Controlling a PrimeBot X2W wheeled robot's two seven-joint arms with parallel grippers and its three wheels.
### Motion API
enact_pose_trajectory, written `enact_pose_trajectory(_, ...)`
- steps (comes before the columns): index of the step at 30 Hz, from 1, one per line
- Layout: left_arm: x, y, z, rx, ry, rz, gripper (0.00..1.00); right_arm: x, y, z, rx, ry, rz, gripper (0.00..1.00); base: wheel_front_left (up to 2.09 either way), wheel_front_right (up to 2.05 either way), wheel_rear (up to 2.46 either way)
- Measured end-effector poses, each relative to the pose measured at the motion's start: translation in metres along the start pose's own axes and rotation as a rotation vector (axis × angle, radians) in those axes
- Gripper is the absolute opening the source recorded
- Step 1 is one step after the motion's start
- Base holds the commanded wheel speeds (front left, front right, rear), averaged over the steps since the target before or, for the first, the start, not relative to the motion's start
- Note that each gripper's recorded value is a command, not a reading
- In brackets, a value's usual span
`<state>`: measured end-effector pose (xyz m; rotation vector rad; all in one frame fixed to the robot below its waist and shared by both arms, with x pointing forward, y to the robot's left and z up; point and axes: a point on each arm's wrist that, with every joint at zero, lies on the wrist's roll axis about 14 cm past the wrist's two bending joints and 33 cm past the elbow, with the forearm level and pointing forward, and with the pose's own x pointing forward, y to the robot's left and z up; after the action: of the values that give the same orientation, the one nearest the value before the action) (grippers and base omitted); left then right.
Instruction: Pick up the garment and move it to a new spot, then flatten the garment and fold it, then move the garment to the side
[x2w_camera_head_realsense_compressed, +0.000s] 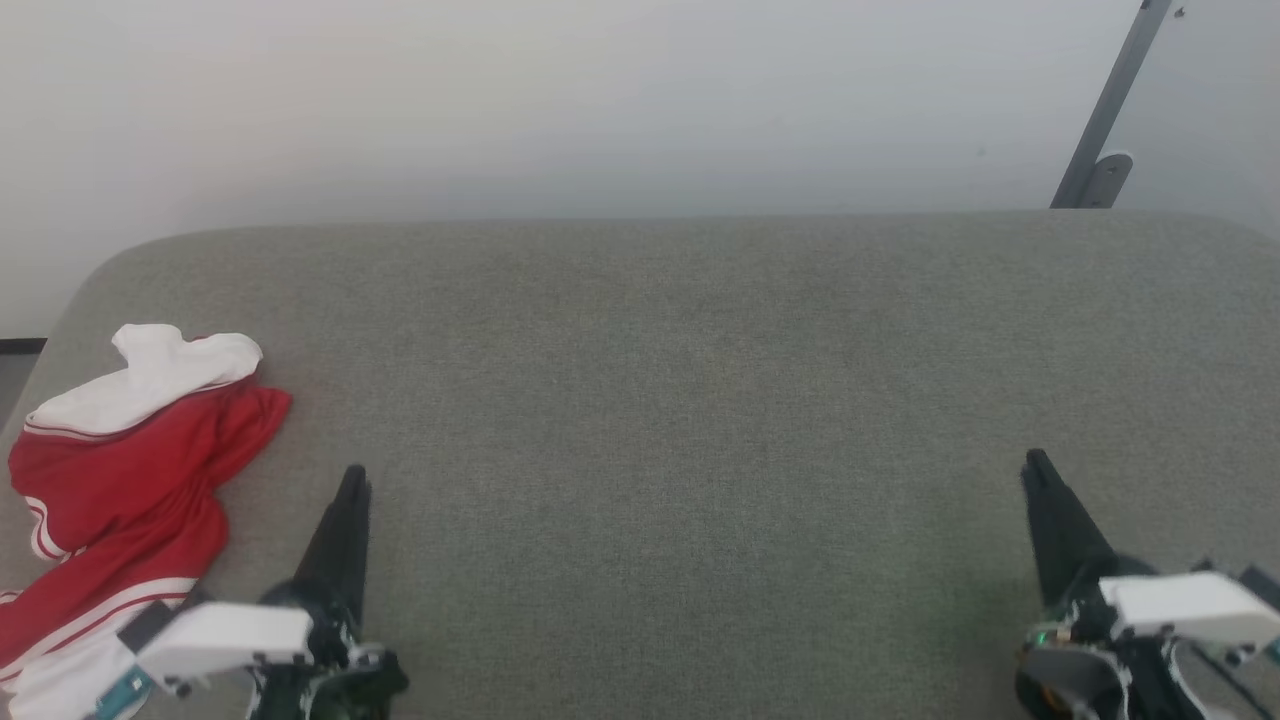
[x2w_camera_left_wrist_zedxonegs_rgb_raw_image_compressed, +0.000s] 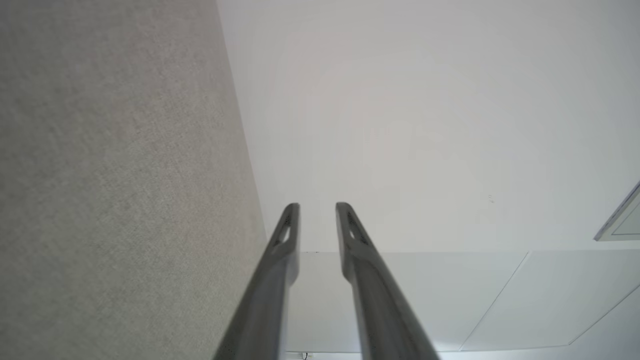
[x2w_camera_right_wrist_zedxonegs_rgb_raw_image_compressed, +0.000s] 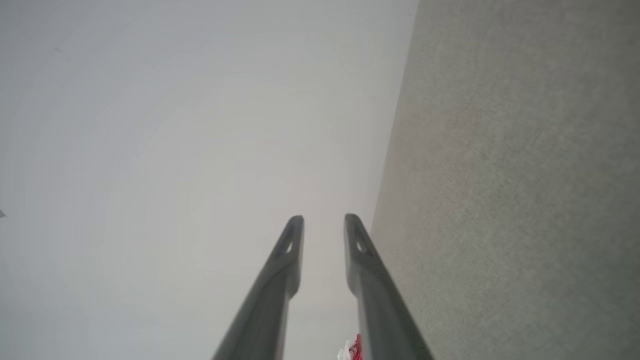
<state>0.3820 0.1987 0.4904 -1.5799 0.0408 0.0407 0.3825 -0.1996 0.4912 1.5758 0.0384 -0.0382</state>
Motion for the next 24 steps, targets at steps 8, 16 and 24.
enact_pose_trajectory(8, -0.01, 0.02, -0.003, -0.01, 0.002, 0.059, 1.0, -0.01, -0.021, -0.003, 0.002, 0.0, -0.063, 1.0, 0.0, 0.0, 0.0)
enact_pose_trajectory(16, -0.009, 0.013, -0.005, -0.007, 0.001, 0.037, 1.0, -0.008, -0.018, -0.008, -0.033, 0.0, -0.056, 1.0, 0.0, 0.0, 0.0)
enact_pose_trajectory(24, -0.008, 0.008, -0.001, 0.089, -0.01, 0.032, 1.0, -0.003, -0.01, -0.011, -0.175, 0.016, -0.037, 1.0, 0.0, 0.0, 0.0)
